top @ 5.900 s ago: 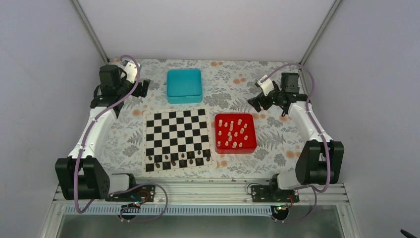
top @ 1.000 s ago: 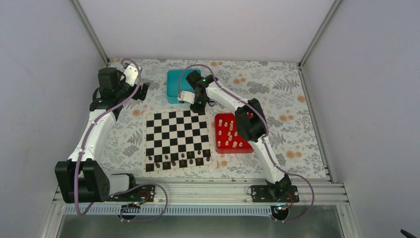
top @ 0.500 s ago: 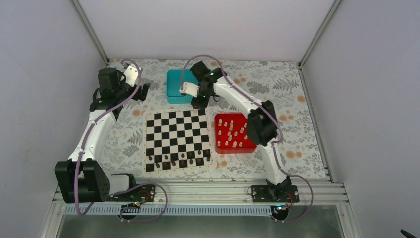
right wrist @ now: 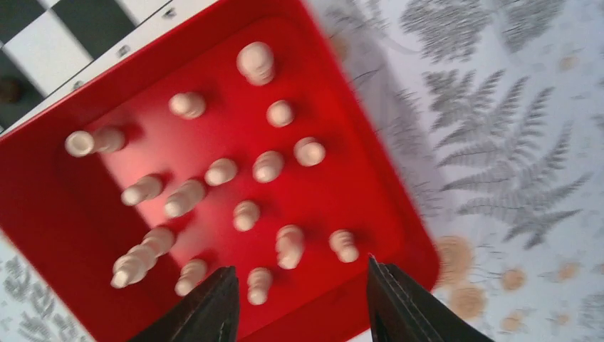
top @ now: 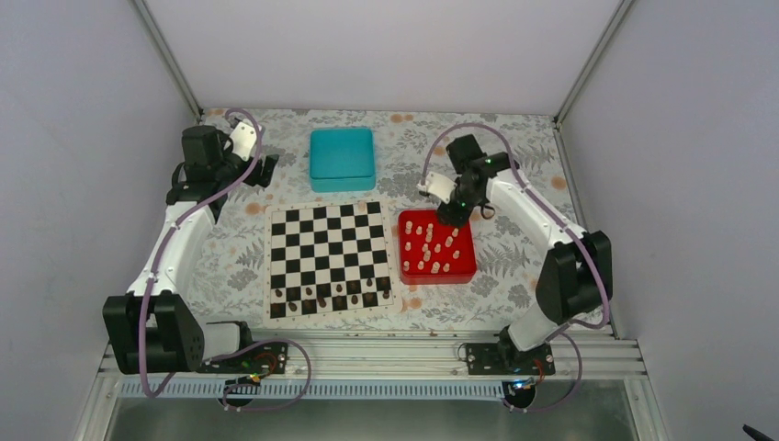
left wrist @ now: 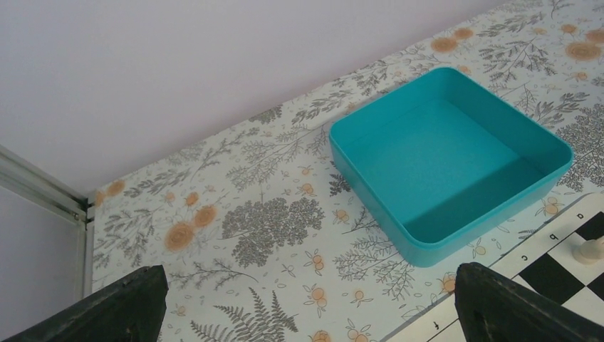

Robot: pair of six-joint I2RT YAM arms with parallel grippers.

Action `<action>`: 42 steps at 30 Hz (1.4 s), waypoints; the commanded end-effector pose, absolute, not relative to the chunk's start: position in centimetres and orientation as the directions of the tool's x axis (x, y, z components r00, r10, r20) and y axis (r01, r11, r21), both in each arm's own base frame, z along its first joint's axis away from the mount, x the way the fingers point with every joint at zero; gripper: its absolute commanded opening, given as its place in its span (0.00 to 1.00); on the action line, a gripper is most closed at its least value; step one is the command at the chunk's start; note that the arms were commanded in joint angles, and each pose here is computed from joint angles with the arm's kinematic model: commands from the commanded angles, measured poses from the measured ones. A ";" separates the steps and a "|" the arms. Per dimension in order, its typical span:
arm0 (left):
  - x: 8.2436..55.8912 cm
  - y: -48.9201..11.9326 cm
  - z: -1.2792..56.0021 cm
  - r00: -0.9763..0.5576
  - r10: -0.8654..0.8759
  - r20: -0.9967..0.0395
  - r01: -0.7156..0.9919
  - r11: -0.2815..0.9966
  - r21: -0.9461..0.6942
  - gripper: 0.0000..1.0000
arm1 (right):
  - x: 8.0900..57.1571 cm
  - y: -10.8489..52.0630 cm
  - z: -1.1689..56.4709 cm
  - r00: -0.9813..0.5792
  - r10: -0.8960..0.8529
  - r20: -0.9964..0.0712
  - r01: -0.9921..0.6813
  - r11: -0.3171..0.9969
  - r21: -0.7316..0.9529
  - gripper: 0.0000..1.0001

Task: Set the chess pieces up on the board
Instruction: Pick up the chess piece from the storage box.

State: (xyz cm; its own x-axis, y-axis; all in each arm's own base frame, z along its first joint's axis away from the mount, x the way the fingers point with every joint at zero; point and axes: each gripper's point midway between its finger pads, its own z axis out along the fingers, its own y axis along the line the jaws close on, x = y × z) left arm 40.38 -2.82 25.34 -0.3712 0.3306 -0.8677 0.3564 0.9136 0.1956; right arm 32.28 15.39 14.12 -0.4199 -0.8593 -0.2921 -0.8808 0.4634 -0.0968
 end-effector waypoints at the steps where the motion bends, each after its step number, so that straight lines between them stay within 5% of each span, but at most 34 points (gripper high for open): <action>1: 41.0 -3.1 25.2 -0.373 0.330 -0.867 0.378 0.907 0.183 1.00 | 30.5 16.3 13.1 -0.382 -0.862 -0.334 -0.901 0.427 -0.074 0.47; 14: 40.5 -2.5 24.6 -0.382 0.342 -0.859 0.353 0.913 0.206 1.00 | 31.3 17.9 8.6 -0.391 -0.851 -0.351 -0.908 0.420 -0.008 0.47; 42: 40.5 -2.5 24.0 -0.389 0.342 -0.855 0.369 0.909 0.196 1.00 | 30.6 18.2 4.3 -0.401 -0.875 -0.273 -0.914 0.400 0.062 0.23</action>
State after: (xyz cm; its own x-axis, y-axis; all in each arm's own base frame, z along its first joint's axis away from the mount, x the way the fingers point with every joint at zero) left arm 40.69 -2.33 23.79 -0.4051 0.3352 -0.8506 0.3560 0.9148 0.1909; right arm 31.08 18.00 4.77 -0.4102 -0.8687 -0.2778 -0.9093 0.4128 0.0518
